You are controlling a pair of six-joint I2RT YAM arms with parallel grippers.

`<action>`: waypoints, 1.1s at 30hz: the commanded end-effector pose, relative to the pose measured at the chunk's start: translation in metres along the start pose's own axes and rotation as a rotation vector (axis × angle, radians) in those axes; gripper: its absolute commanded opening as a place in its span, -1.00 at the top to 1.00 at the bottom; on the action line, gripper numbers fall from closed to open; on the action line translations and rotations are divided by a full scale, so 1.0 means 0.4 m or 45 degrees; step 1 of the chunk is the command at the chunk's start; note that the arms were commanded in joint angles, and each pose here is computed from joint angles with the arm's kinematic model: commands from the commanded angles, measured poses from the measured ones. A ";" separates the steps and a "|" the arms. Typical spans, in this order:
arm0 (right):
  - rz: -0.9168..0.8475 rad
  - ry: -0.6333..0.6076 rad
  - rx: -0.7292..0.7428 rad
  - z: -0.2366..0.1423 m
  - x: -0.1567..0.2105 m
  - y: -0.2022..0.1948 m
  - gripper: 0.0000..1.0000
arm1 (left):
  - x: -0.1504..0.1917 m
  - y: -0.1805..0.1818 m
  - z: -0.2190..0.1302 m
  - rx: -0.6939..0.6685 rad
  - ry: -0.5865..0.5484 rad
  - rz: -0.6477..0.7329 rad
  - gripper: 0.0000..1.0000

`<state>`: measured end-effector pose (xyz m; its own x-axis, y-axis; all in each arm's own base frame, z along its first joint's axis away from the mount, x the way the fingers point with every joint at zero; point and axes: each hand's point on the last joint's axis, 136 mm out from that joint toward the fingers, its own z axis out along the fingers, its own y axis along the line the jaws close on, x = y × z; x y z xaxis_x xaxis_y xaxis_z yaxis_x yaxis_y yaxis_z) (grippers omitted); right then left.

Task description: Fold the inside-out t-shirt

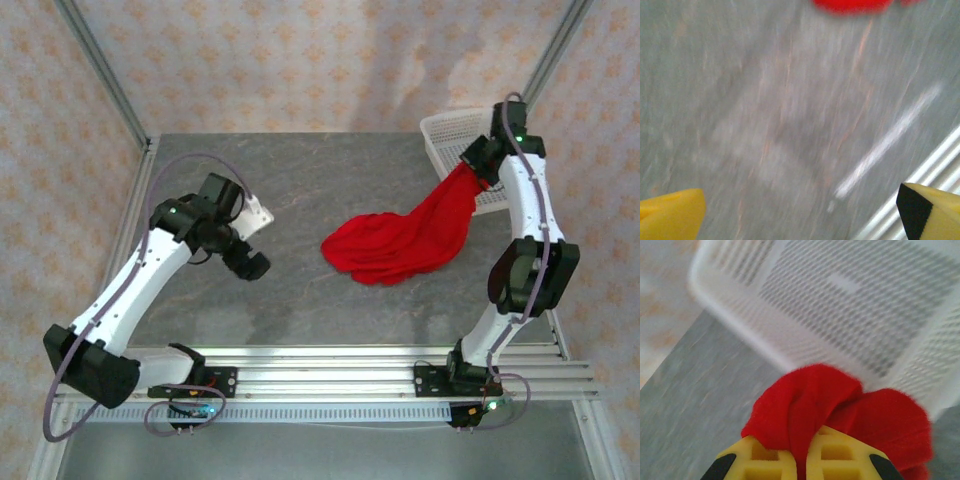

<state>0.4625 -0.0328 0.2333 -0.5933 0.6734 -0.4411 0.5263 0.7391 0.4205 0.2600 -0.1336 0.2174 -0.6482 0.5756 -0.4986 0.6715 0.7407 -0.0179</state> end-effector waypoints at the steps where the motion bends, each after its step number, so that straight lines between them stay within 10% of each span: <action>1: -0.187 0.091 -0.396 -0.117 0.103 0.195 1.00 | -0.260 -0.030 -0.096 0.163 -0.596 -0.191 -1.00; 7: -0.392 0.210 -1.113 -0.403 0.219 0.425 1.00 | -0.427 -0.076 -0.178 0.369 -0.904 -0.249 -1.00; 23: -0.583 0.446 -1.400 -0.558 0.372 0.521 1.00 | -0.603 -0.175 -0.081 0.387 -0.824 -0.063 -0.92; 26: -0.604 0.480 -1.401 -0.563 0.392 0.530 1.00 | -0.644 -0.126 -0.033 0.281 -0.822 -0.170 -0.56; 30: -0.634 0.516 -1.366 -0.559 0.412 0.511 1.00 | -0.676 -0.095 -0.031 0.205 -0.836 -0.214 0.49; 33: -0.645 0.517 -1.356 -0.558 0.421 0.497 1.00 | -0.684 -0.111 -0.038 0.244 -0.826 -0.159 0.78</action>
<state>0.3493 0.2226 0.3981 -0.8611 0.1569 -0.4837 -0.3794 0.4352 0.8165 0.3966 -0.3282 0.3332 -0.4831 0.1554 -0.8617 0.7020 0.6569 -0.2751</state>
